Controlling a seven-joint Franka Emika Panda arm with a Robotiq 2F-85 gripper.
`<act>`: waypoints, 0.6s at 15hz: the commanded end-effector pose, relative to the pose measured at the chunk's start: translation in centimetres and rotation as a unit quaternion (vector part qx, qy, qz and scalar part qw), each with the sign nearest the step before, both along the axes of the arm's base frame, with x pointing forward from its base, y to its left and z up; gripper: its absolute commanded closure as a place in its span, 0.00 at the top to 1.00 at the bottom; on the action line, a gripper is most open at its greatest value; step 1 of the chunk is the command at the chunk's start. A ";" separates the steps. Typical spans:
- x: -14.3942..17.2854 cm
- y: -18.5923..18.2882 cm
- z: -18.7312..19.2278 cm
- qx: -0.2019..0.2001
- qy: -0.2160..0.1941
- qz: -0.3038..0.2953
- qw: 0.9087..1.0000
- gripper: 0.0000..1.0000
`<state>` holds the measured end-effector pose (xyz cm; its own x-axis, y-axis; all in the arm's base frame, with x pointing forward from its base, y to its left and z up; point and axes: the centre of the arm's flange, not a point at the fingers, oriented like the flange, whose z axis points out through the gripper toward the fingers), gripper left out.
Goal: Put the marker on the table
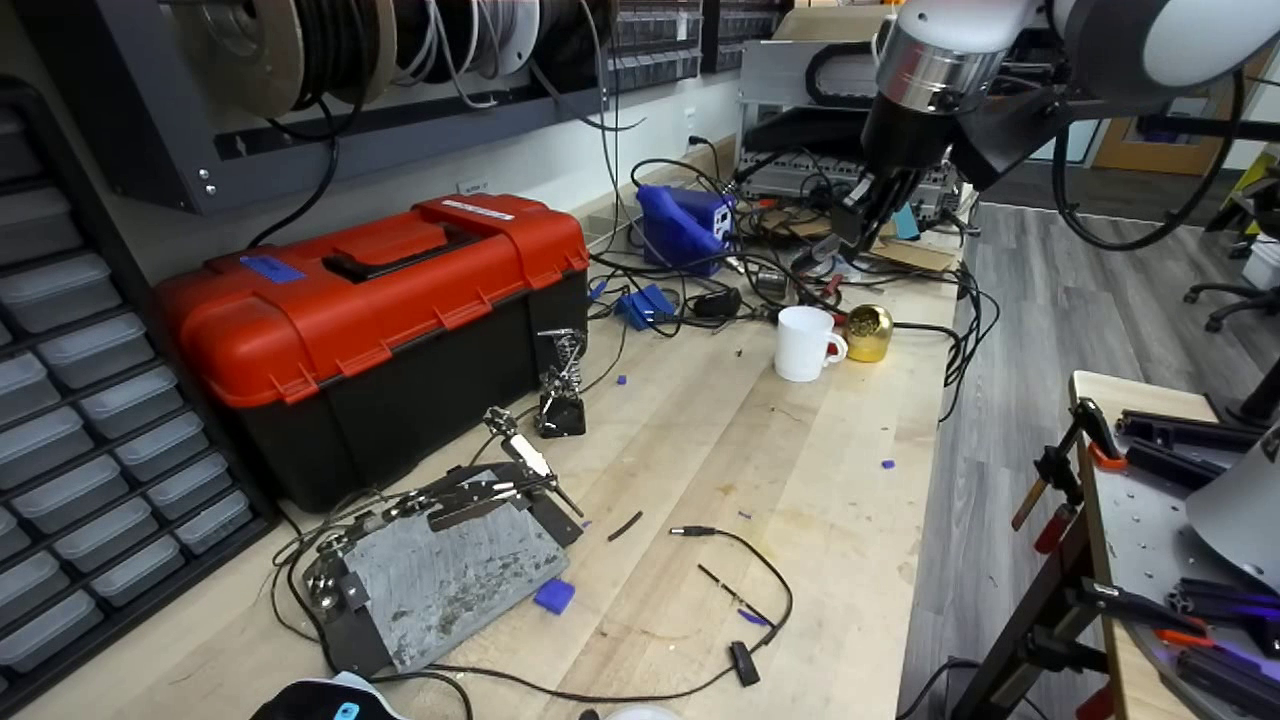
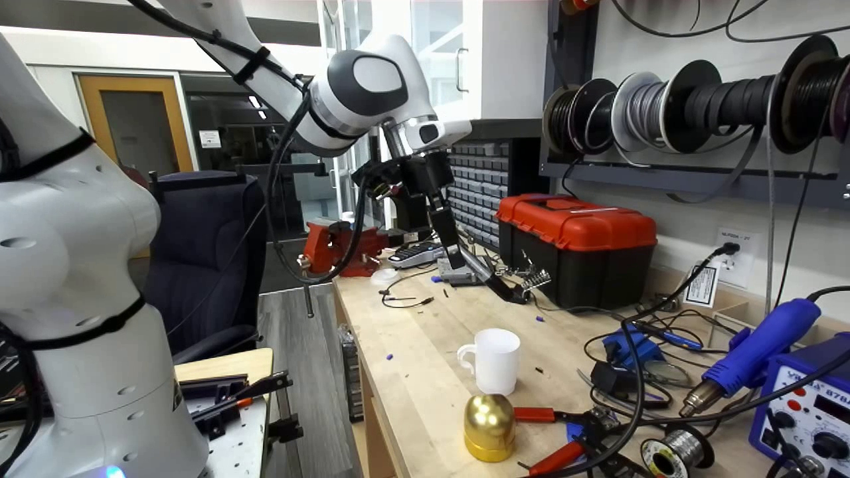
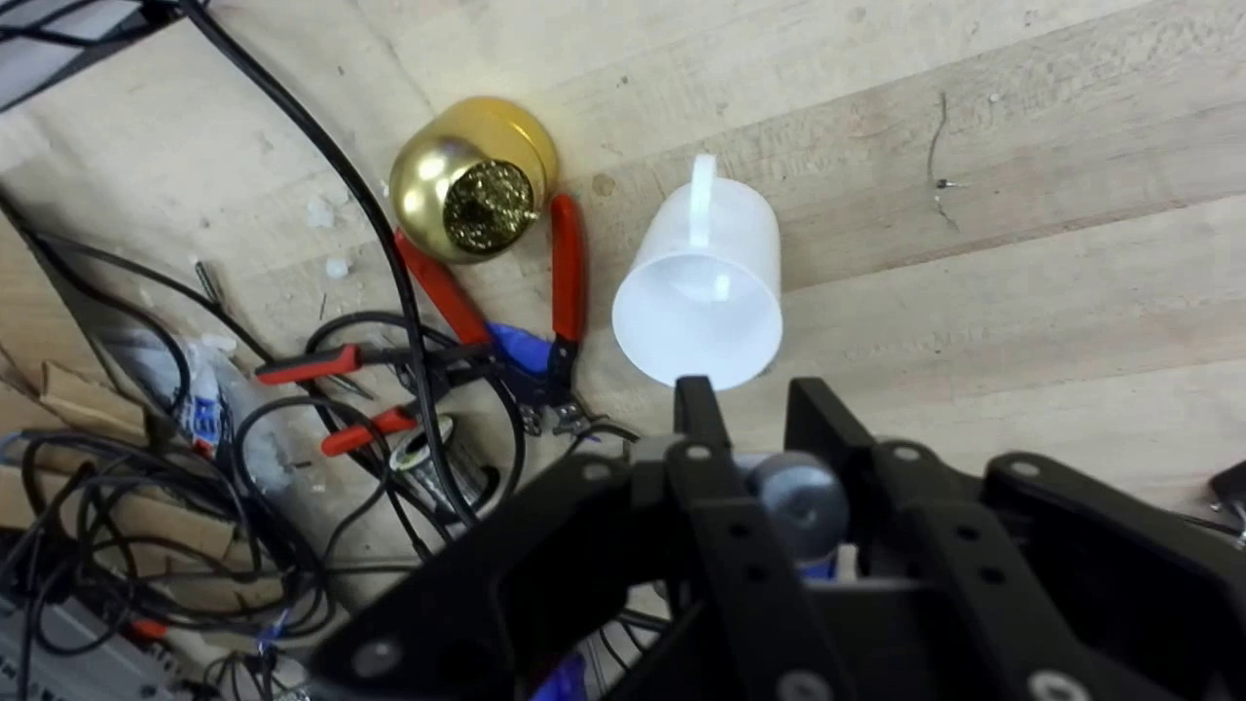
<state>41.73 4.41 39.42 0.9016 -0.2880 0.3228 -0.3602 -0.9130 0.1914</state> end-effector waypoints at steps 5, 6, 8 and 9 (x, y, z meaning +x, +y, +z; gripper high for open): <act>1.6 7.6 1.7 -0.044 -0.006 0.073 0.996 0.04; 2.0 8.3 1.4 -0.045 -0.007 0.079 0.996 0.04; 2.7 9.3 0.6 -0.051 -0.010 0.092 0.994 0.04; 3.2 9.8 0.0 -0.058 -0.010 0.097 0.994 0.04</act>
